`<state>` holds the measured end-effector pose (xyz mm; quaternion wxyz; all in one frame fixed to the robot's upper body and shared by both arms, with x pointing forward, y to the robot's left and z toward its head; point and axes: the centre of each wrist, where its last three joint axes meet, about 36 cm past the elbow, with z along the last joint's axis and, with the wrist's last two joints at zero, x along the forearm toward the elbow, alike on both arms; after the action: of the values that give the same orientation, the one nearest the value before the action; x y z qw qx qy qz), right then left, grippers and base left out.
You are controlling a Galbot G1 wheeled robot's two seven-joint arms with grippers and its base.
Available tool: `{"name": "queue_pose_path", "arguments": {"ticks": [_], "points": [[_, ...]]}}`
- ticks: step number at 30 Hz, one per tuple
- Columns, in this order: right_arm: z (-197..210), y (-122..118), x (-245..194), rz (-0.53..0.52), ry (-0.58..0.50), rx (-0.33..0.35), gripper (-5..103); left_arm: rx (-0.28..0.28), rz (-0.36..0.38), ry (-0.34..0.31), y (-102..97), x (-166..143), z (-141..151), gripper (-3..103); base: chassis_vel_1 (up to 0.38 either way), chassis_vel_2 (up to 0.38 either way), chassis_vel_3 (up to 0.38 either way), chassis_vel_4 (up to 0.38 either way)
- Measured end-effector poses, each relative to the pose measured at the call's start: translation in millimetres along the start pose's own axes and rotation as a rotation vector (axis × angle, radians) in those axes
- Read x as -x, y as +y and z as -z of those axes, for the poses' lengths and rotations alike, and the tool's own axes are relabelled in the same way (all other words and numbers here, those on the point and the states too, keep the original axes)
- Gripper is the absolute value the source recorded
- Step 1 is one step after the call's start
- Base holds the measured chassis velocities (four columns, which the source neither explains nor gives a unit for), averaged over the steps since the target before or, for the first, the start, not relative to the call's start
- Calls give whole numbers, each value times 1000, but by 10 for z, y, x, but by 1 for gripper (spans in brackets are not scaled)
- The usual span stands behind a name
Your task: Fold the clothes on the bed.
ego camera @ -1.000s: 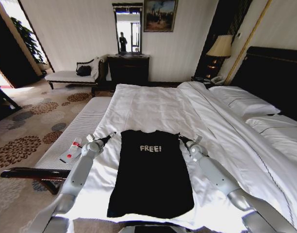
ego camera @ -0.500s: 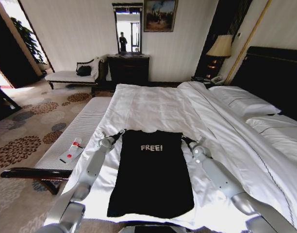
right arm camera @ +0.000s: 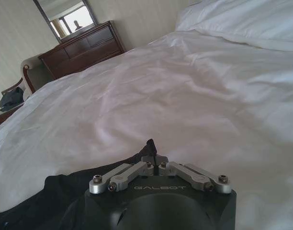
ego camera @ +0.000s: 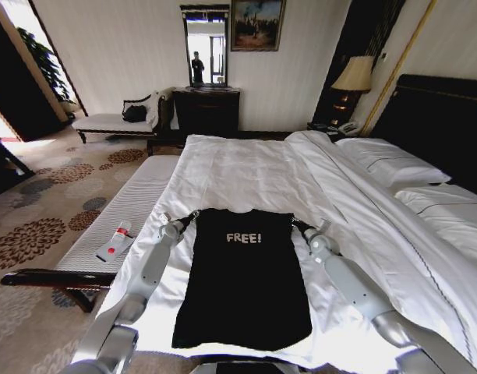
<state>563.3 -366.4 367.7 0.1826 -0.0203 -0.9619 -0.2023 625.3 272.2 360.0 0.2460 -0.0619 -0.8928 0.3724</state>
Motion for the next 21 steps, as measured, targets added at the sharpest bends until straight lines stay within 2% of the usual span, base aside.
{"name": "queue_pose_path", "arguments": {"ticks": [1,2,4,5,7,10,11,16,21], "points": [[4,-5,-2,-1,0,-2,0,-1,0,3,-6,14,-19,41,0,0,0,0],[4,-5,-2,-1,0,-2,0,-1,0,3,-6,14,-19,41,0,0,0,0],[6,-9,-4,-1,0,-3,0,-1,-1,8,-25,40,-56,30,0,0,0,0],[7,-9,-4,-1,0,-4,0,-1,-1,9,-28,44,-62,30,0,0,0,0],[14,-1,-2,1,-1,-4,0,2,-1,12,-28,57,-79,19,0,0,0,0],[12,11,-1,3,-2,-3,0,3,-1,11,-26,60,-74,14,0,0,0,0],[10,14,0,4,-2,-2,0,4,-1,8,-23,59,-62,4,0,0,0,0],[6,14,-1,4,-3,-2,0,10,-1,-4,-6,42,-3,0,0,0,0,0],[71,56,33,13,-23,-2,0,37,-3,-41,6,-16,224,0,0,0,0,0]]}}
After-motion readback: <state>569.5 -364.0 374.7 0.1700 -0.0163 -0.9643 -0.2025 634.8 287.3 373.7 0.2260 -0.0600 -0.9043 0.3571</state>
